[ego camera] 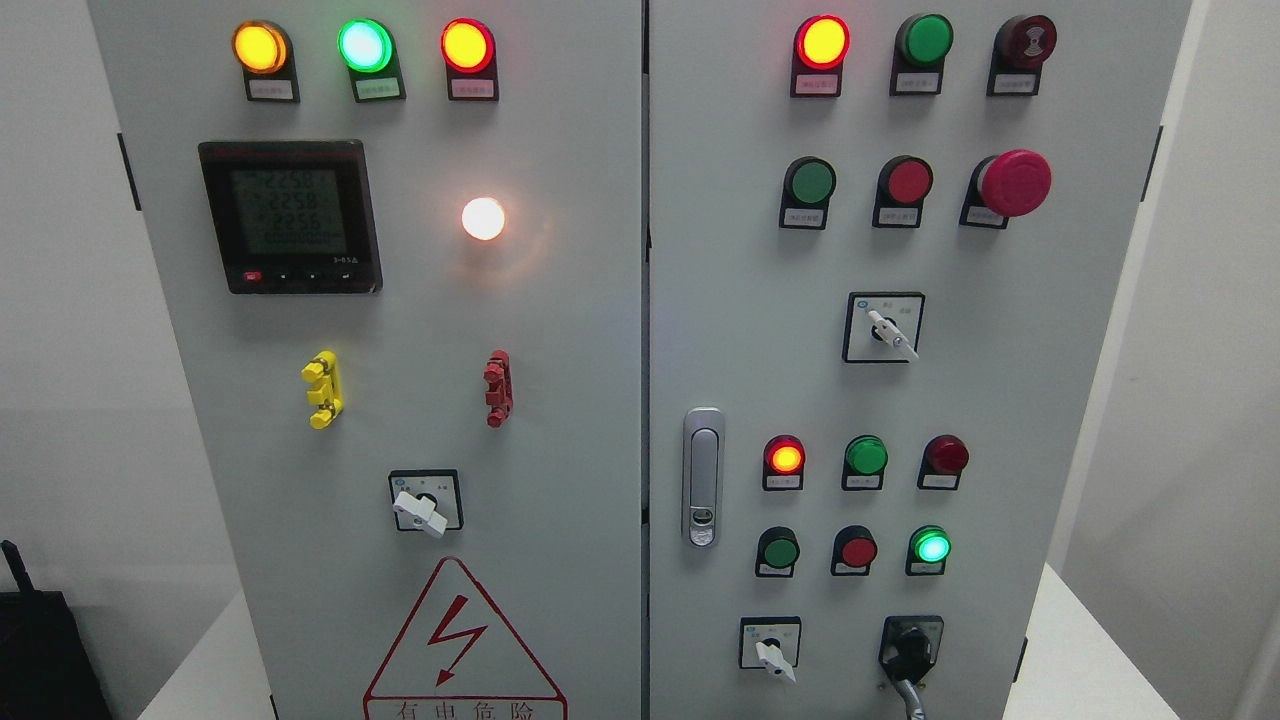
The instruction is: Trip black knob to open circuit
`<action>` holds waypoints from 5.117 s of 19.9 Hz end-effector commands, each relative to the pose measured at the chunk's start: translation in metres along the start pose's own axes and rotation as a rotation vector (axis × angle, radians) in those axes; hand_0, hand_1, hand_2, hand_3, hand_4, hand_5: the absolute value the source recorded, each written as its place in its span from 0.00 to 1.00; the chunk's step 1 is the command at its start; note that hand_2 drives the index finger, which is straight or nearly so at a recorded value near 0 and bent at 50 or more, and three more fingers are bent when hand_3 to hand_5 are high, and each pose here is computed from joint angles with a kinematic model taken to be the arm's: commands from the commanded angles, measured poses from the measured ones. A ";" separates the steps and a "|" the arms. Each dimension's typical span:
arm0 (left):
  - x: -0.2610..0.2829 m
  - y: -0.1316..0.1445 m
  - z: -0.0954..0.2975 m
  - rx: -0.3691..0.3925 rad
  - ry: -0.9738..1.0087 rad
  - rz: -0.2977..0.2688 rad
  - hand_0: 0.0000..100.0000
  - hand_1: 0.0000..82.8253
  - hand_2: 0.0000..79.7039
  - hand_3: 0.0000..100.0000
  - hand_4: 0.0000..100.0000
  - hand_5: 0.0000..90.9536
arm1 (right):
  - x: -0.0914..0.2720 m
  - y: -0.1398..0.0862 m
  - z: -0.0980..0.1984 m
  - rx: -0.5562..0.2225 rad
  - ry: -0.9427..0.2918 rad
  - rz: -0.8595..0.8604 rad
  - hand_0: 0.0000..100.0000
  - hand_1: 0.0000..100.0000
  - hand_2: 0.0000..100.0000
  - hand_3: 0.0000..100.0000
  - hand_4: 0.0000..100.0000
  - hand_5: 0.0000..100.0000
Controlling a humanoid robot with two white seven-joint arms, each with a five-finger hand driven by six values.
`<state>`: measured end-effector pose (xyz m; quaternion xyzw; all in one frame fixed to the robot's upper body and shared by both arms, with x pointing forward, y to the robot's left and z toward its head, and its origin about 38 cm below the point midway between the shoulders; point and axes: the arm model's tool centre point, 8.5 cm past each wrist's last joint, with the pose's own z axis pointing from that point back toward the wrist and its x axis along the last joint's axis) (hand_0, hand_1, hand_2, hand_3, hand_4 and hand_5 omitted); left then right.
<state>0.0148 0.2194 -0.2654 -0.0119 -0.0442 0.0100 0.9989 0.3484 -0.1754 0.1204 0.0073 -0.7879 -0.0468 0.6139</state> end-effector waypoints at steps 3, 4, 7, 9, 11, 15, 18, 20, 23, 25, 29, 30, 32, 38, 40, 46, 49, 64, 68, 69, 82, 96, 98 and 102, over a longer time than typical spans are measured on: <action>0.000 -0.001 0.000 0.000 0.002 0.003 0.12 0.47 0.00 0.00 0.00 0.00 | 0.032 0.015 -0.009 0.054 -0.116 -0.027 0.93 0.95 0.00 1.00 1.00 0.93; 0.000 -0.001 0.000 0.000 0.002 0.003 0.12 0.47 0.00 0.00 0.00 0.00 | 0.031 0.015 -0.009 0.054 -0.115 -0.026 0.93 0.95 0.00 1.00 1.00 0.93; 0.001 -0.001 0.000 0.000 0.000 0.003 0.12 0.47 0.00 0.00 0.00 0.00 | 0.031 0.014 -0.009 0.050 -0.116 -0.026 0.93 0.96 0.00 1.00 1.00 0.93; 0.000 -0.001 0.000 0.000 0.000 0.003 0.12 0.47 0.00 0.00 0.00 0.00 | 0.031 0.015 -0.009 0.049 -0.116 -0.028 0.93 0.96 0.00 1.00 1.00 0.93; 0.000 -0.001 0.000 0.000 0.002 0.003 0.12 0.47 0.00 0.00 0.00 0.00 | 0.031 0.013 -0.009 0.045 -0.116 -0.025 0.93 0.96 0.00 1.00 1.00 0.93; 0.000 -0.001 0.000 0.000 0.000 0.003 0.12 0.47 0.00 0.00 0.00 0.00 | 0.031 0.011 -0.010 0.042 -0.116 -0.026 0.94 0.97 0.00 1.00 1.00 0.93; 0.000 -0.001 0.000 0.000 0.000 0.003 0.12 0.47 0.00 0.00 0.00 0.00 | 0.027 0.005 -0.011 0.025 -0.104 -0.019 0.94 0.97 0.00 1.00 1.00 0.93; 0.000 -0.001 0.000 0.000 0.000 0.003 0.12 0.47 0.00 0.00 0.00 0.00 | 0.026 0.003 -0.010 0.021 -0.104 -0.020 0.94 0.97 0.00 1.00 1.00 0.93; 0.000 -0.001 0.000 0.000 0.002 0.003 0.12 0.47 0.00 0.00 0.00 0.00 | 0.026 0.002 -0.009 0.018 -0.106 -0.020 0.94 0.97 0.00 1.00 1.00 0.93; 0.001 -0.001 0.000 0.000 0.000 0.003 0.12 0.47 0.00 0.00 0.00 0.00 | 0.026 0.001 -0.009 0.013 -0.104 -0.019 0.94 0.97 0.00 1.00 1.00 0.93; 0.000 -0.001 0.000 0.000 0.002 0.003 0.12 0.47 0.00 0.00 0.00 0.00 | 0.025 -0.001 -0.009 0.010 -0.104 -0.018 0.94 0.98 0.00 1.00 1.00 0.93; 0.001 -0.001 0.000 0.000 0.000 0.003 0.12 0.47 0.00 0.00 0.00 0.00 | 0.025 -0.004 -0.009 0.002 -0.103 -0.017 0.95 0.98 0.00 1.00 1.00 0.93; 0.000 -0.001 0.000 0.000 0.002 0.003 0.12 0.47 0.00 0.00 0.00 0.00 | 0.024 -0.006 -0.008 -0.003 -0.102 -0.017 0.95 0.98 0.00 1.00 1.00 0.93; 0.000 -0.001 0.000 0.000 0.002 0.003 0.12 0.47 0.00 0.00 0.00 0.00 | 0.023 -0.014 -0.007 -0.018 -0.099 -0.007 0.95 0.98 0.00 1.00 1.00 0.92; 0.000 -0.001 0.000 0.000 0.002 0.003 0.12 0.47 0.00 0.00 0.00 0.00 | 0.022 -0.016 -0.006 -0.022 -0.096 -0.004 0.96 0.99 0.00 1.00 1.00 0.92; 0.000 -0.001 0.000 0.000 0.000 0.003 0.12 0.47 0.00 0.00 0.00 0.00 | 0.017 -0.027 -0.002 -0.044 -0.084 0.010 0.96 0.99 0.01 1.00 1.00 0.92; 0.001 -0.001 0.000 0.000 0.000 0.003 0.12 0.47 0.00 0.00 0.00 0.00 | 0.016 -0.034 0.000 -0.055 -0.078 0.022 0.97 1.00 0.01 1.00 1.00 0.92; 0.000 -0.001 0.000 0.000 0.002 0.003 0.12 0.47 0.00 0.00 0.00 0.00 | 0.021 -0.042 0.034 -0.074 -0.069 -0.017 0.97 0.89 0.00 0.91 0.81 0.81; 0.000 -0.001 0.000 0.000 0.002 0.003 0.12 0.47 0.00 0.00 0.00 0.00 | 0.024 -0.042 0.047 -0.081 -0.078 -0.027 0.65 0.46 0.00 0.63 0.51 0.38; 0.000 -0.001 0.000 0.000 0.002 0.003 0.12 0.47 0.00 0.00 0.00 0.00 | 0.023 -0.042 0.051 -0.084 -0.075 -0.031 0.51 0.33 0.00 0.44 0.34 0.22; 0.000 -0.001 0.000 0.000 0.002 0.003 0.12 0.47 0.00 0.00 0.00 0.00 | 0.020 -0.045 0.065 -0.084 -0.055 -0.067 0.09 0.00 0.00 0.09 0.00 0.00; 0.000 -0.001 0.000 0.000 0.002 0.003 0.12 0.47 0.00 0.00 0.00 0.00 | 0.019 -0.044 0.068 -0.082 -0.052 -0.071 0.05 0.00 0.00 0.07 0.00 0.00; 0.000 -0.001 0.000 0.000 0.002 0.003 0.12 0.47 0.00 0.00 0.00 0.00 | 0.019 -0.044 0.068 -0.083 -0.055 -0.071 0.05 0.00 0.00 0.07 0.00 0.00; 0.000 -0.001 0.000 0.000 0.000 0.003 0.12 0.47 0.00 0.00 0.00 0.00 | 0.019 -0.044 0.068 -0.083 -0.053 -0.071 0.05 0.00 0.00 0.07 0.00 0.00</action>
